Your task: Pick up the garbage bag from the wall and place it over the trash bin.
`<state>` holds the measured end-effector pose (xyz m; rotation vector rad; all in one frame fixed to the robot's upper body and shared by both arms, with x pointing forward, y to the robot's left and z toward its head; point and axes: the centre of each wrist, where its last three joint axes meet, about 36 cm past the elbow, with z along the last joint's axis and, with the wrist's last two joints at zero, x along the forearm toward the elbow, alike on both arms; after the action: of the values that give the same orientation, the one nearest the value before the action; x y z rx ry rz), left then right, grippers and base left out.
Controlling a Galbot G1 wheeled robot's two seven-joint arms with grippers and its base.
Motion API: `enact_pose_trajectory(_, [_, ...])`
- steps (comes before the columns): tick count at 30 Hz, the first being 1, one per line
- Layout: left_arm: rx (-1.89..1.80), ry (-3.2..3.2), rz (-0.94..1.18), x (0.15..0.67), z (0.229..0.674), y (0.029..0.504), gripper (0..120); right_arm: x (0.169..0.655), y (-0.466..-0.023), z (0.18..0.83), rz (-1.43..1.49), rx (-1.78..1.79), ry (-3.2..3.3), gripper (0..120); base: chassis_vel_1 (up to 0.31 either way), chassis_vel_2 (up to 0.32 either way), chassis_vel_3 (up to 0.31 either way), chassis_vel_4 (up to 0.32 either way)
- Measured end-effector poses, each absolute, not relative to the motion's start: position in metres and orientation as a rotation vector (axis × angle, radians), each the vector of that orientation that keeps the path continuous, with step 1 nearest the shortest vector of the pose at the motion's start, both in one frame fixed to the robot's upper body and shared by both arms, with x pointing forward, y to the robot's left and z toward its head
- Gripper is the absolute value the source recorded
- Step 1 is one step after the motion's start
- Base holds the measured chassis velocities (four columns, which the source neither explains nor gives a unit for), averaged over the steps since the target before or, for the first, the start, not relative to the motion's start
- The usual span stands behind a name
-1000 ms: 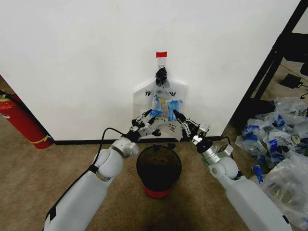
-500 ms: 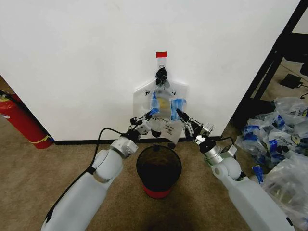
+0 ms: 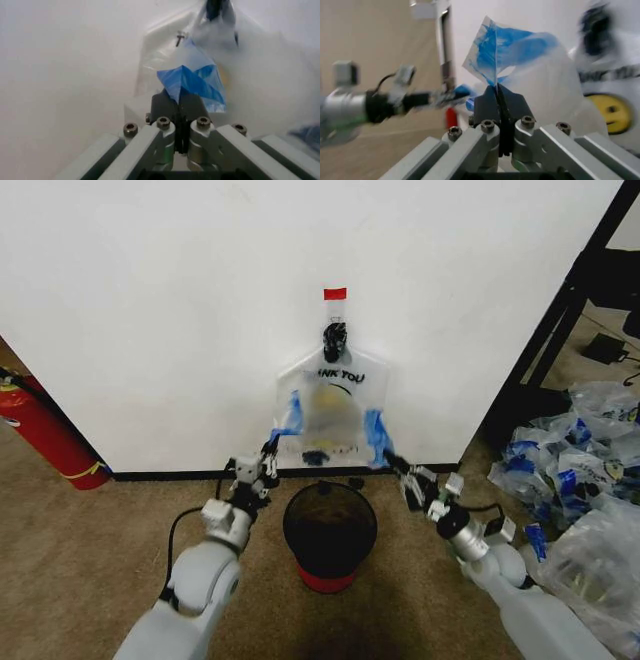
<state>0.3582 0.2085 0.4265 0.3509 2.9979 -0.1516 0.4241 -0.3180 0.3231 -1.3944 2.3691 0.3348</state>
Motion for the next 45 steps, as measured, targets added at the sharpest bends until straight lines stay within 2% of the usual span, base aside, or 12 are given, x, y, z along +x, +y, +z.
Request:
enact_pose_trajectory(6, [0.356, 2.949, -0.225, 0.34, 0.447, 0.208, 0, 0.418, -0.32, 0.325, 0.289, -1.43, 2.334, 0, 0.0, 0.0, 0.0, 0.0])
enact_pose_trajectory(13, [0.401, 2.866, -0.348, 0.304, 0.484, 0.2, 0, 0.412, -0.31, 0.358, 0.285, -1.362, 2.253, 0, 0.0, 0.0, 0.0, 0.0])
enact_pose_trajectory(25, [0.433, 2.84, -0.505, 0.283, 0.498, 0.182, 0, 0.406, -0.312, 0.43, 0.205, -1.293, 2.129, 0, 0.0, 0.0, 0.0, 0.0])
enact_pose_trajectory(32, [0.437, 2.855, -0.492, 0.276, 0.509, 0.181, 0, 0.401, -0.307, 0.433, 0.215, -1.303, 2.119, 0, 0.0, 0.0, 0.0, 0.0])
enact_pose_trajectory(37, [0.438, 2.884, -0.49, 0.273, 0.504, 0.178, 0, 0.402, -0.308, 0.428, 0.208, -1.304, 2.127, 0, 0.0, 0.0, 0.0, 0.0])
enact_pose_trajectory(45, [0.412, 2.972, -0.584, 0.272, 0.466, 0.166, 0, 0.412, -0.325, 0.404, 0.118, -1.316, 2.178, 0, 0.0, 0.0, 0.0, 0.0])
